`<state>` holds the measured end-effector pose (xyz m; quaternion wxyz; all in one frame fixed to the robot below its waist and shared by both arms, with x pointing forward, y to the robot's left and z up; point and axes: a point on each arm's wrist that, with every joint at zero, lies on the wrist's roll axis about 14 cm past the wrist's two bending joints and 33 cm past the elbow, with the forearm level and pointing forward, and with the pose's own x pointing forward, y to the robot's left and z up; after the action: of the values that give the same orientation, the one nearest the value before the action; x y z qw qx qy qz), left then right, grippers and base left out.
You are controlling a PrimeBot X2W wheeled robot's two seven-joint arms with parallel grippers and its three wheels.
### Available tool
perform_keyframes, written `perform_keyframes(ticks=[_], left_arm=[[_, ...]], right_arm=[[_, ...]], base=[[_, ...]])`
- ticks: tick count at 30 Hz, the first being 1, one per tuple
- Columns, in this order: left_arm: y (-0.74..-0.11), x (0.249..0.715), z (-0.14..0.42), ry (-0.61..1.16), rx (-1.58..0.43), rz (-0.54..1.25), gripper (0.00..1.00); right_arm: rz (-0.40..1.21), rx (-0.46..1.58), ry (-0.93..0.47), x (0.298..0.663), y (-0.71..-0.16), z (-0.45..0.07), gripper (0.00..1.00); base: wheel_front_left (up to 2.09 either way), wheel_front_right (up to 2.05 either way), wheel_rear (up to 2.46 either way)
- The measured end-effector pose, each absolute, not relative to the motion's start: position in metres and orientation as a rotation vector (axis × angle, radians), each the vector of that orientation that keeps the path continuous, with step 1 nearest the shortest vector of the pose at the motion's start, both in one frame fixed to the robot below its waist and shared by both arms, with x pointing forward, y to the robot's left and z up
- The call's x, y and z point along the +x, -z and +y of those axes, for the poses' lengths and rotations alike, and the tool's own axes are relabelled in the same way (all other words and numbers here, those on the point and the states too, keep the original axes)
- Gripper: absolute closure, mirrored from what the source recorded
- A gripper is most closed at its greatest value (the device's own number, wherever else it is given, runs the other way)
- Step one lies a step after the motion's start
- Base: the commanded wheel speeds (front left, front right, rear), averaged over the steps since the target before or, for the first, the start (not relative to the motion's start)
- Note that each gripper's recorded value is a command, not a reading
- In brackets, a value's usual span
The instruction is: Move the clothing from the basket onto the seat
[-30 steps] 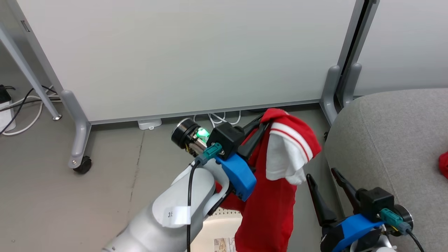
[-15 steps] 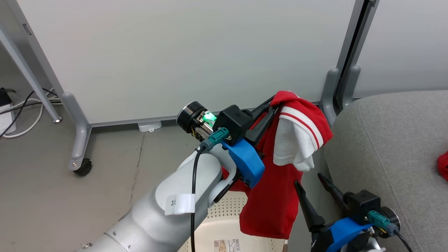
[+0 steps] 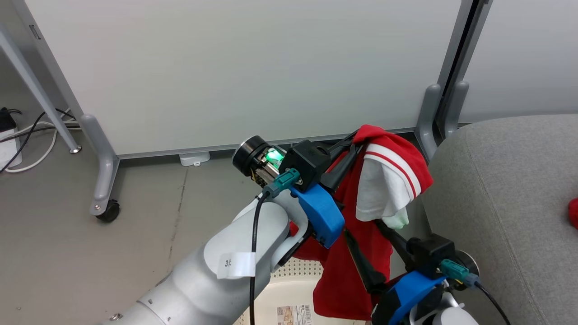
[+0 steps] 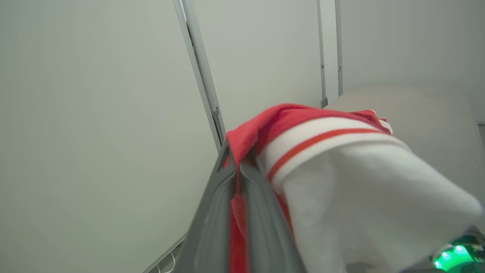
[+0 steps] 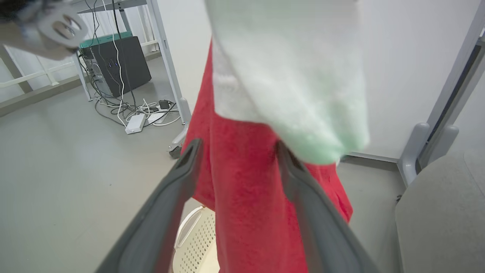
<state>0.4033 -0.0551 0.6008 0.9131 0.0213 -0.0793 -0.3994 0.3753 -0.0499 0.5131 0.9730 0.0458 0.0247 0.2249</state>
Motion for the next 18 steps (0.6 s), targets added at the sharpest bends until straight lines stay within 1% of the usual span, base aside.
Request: perform_keyframes(ticks=[6, 14, 18], left_arm=[[-0.598, 0.402, -0.054, 0.824, 0.046, -0.155, 1.0], [-0.598, 0.4, -0.054, 0.826, 0.046, -0.151, 1.0], [-0.597, 0.399, -0.054, 0.828, 0.047, -0.148, 1.0]], right_arm=[[0.025, 0.065, -0.496, 0.388, -0.522, -0.036, 0.0], [0.025, 0.01, -0.485, 0.407, -0.522, -0.039, 0.0], [0.057, -0.003, -0.489, 0.412, -0.514, -0.038, 0.0]], base=[[0.0, 0.0, 0.0], [0.0, 0.0, 0.0], [0.0, 0.0, 0.0]])
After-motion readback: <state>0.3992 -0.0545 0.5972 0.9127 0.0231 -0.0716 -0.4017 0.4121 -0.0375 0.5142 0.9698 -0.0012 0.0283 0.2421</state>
